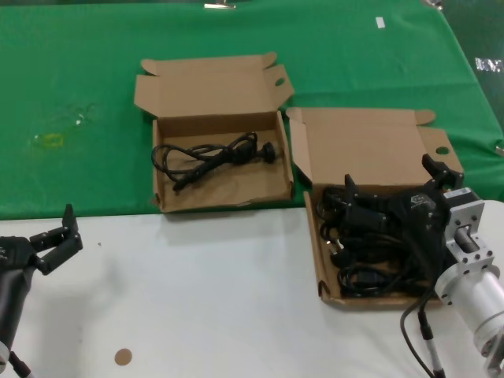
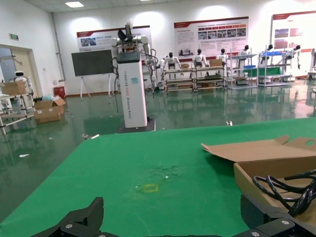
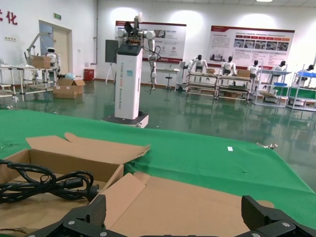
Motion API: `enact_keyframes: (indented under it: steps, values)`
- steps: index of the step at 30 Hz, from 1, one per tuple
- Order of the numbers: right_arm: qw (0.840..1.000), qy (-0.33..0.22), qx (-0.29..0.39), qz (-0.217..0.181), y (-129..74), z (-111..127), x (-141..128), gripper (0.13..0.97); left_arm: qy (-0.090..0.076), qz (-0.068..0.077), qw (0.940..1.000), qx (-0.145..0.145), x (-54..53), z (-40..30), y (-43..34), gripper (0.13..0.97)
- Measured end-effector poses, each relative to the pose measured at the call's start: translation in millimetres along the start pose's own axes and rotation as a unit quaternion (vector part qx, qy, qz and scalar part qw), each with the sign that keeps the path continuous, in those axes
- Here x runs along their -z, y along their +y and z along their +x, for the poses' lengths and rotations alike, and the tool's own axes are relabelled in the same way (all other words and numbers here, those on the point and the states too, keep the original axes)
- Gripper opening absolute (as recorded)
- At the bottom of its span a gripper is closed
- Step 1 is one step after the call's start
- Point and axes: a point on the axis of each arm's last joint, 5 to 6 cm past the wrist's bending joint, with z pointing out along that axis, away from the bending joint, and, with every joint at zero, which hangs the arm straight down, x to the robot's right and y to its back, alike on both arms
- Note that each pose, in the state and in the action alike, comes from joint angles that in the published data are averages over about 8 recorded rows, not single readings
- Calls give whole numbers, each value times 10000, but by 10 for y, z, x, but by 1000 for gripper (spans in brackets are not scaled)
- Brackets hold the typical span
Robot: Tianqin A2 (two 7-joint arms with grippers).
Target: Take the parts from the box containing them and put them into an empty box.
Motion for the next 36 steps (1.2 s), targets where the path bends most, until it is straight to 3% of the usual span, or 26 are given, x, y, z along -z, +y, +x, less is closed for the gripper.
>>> enact_keyframes:
  steps: [36]
  values:
    - [10000, 0, 0, 0, 0, 0, 0, 966, 0, 0, 10000, 0, 0, 0, 0, 966]
